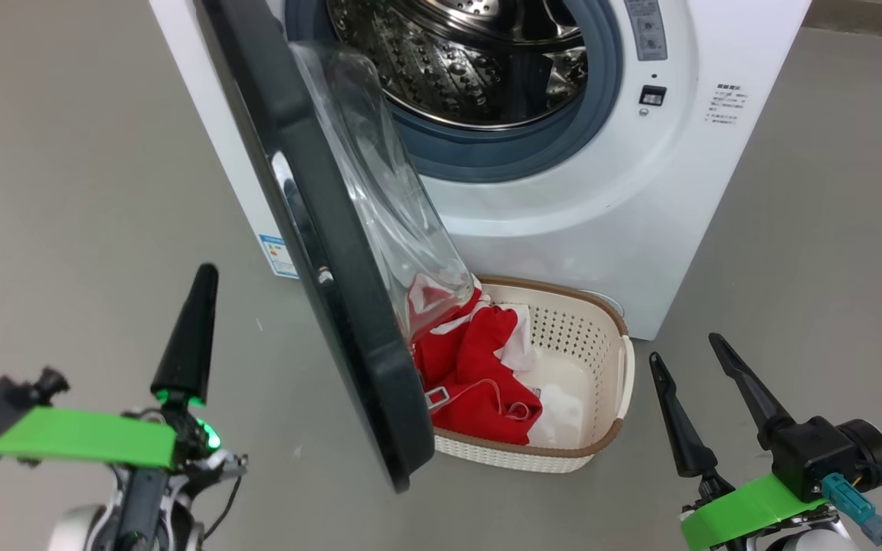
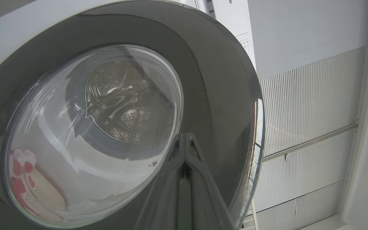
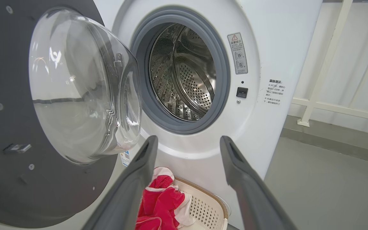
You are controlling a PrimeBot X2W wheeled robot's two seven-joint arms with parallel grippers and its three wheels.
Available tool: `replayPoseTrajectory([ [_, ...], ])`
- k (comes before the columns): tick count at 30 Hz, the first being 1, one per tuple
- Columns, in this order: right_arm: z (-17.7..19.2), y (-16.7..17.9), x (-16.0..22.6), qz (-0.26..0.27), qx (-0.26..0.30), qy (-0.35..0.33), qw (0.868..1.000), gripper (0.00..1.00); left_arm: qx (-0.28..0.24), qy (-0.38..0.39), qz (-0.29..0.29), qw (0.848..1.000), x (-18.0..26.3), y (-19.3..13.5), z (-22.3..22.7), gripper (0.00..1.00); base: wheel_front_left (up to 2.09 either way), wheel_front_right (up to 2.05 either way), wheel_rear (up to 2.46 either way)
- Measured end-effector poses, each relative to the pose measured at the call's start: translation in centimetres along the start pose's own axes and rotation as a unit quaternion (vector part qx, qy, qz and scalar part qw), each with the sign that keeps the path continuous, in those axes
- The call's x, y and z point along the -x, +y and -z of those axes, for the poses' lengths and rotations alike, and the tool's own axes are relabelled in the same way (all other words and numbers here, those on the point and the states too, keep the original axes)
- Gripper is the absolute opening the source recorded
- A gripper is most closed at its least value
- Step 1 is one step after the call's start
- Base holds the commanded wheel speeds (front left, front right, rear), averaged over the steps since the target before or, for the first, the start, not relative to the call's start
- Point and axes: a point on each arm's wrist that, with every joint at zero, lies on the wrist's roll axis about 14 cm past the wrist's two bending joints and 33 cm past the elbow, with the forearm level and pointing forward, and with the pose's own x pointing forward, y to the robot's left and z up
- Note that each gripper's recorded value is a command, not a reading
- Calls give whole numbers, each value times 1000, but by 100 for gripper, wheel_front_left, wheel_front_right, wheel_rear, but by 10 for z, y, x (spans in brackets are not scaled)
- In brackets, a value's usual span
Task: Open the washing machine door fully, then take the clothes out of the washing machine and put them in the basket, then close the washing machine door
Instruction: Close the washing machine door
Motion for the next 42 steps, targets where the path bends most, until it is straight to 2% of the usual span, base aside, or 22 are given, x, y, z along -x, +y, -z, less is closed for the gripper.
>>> replayPoseTrajectory([
  [3, 0, -2, 1, 3, 0, 0, 1000, 100, 59, 36, 11, 998, -8, -11, 11, 0, 0, 0, 0],
  [6, 0, -4, 3, 7, 1, 1, 1000, 100, 89, 78, 17, 993, -13, -22, 25, 0, 0, 0, 0],
  [12, 2, -10, 6, 16, 1, 4, 1000, 100, 70, 159, 17, 985, -12, -29, 50, 0, 0, 0, 0],
  [17, 4, -14, 5, 21, -1, 6, 1000, 100, 65, 185, 16, 981, -13, -31, 60, 0, 0, 0, 0],
  [30, 3, -28, 3, 39, 0, 2, 999, 100, 91, 231, 20, 968, -24, -36, 94, 0, 0, 0, 0],
  [36, 5, -39, 8, 56, 1, 5, 998, 100, 130, 250, 24, 959, -34, -41, 112, 0, 0, 0, 0],
  [42, 2, -51, 10, 72, 4, 1, 997, 100, 142, 262, 26, 954, -47, -43, 128, 0, 0, 0, 0],
])
